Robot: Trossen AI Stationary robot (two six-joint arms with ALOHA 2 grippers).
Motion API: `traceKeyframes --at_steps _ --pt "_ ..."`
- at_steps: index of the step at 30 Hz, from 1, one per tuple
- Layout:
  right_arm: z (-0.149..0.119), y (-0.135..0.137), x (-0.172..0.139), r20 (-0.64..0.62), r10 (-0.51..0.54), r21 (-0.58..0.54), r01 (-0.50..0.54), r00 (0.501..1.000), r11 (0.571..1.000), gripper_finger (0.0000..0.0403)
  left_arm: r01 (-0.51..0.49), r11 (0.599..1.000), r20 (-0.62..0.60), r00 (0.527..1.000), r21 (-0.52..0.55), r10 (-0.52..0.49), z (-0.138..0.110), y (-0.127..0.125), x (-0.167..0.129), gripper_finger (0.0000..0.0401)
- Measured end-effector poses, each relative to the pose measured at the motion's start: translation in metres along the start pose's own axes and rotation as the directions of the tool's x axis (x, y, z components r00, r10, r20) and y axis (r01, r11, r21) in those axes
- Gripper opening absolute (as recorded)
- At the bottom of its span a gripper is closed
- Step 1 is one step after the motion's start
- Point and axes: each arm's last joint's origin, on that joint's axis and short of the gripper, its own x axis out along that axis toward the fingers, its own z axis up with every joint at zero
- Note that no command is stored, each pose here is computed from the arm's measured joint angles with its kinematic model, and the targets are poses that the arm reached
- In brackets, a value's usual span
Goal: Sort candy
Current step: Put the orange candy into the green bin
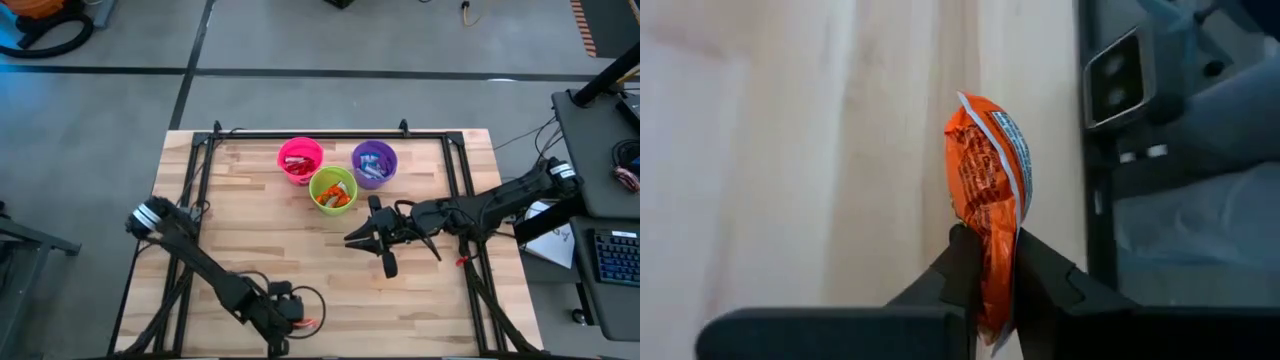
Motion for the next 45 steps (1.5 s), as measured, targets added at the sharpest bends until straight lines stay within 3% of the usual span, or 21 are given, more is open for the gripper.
traceKeyframes --at_steps 4,9,12,17,20,26,29,35,45 --pt "0.009 0.001 -0.009 0.040 0.010 -0.023 -0.009 0.999 1.000 0.0059 -0.034 0.999 0.047 0.998 0.034 0.032 0.017 0.012 -0.036 0.0016" --pt "0.016 0.001 -0.016 0.072 0.013 -0.079 -0.007 0.997 0.997 0.0059 -0.208 0.976 0.199 0.961 0.061 0.192 0.046 0.048 -0.080 0.0013" --pt "0.018 -0.002 -0.017 0.087 -0.029 -0.086 0.037 0.996 0.996 0.0059 -0.283 0.957 0.272 0.928 0.070 0.255 0.067 0.082 -0.101 0.0013" --pt "0.019 -0.006 -0.019 0.114 -0.137 -0.079 0.147 0.984 0.986 0.0059 -0.416 0.909 0.343 0.852 -0.017 0.396 0.092 0.161 -0.121 0.0013" --pt "0.020 -0.008 -0.019 0.122 -0.176 -0.074 0.186 0.977 0.980 0.0059 -0.420 0.906 0.374 0.832 -0.059 0.410 0.105 0.207 -0.130 0.0013" --pt "0.021 -0.014 -0.019 0.130 -0.220 -0.036 0.226 0.967 0.973 0.0059 -0.308 0.940 0.361 0.868 -0.145 0.340 0.118 0.274 -0.135 0.0013" --pt "0.021 -0.016 -0.019 0.132 -0.251 -0.033 0.258 0.959 0.966 0.0059 -0.284 0.947 0.340 0.885 -0.150 0.319 0.118 0.287 -0.129 0.0013" --pt "0.022 -0.019 -0.019 0.136 -0.282 -0.029 0.288 0.950 0.957 0.0059 -0.272 0.955 0.351 0.888 -0.118 0.296 0.121 0.287 -0.124 0.0025" --pt "0.024 -0.030 -0.019 0.142 -0.329 -0.029 0.336 0.934 0.941 0.0059 -0.271 0.956 0.378 0.878 -0.112 0.293 0.123 0.286 -0.126 0.0097"
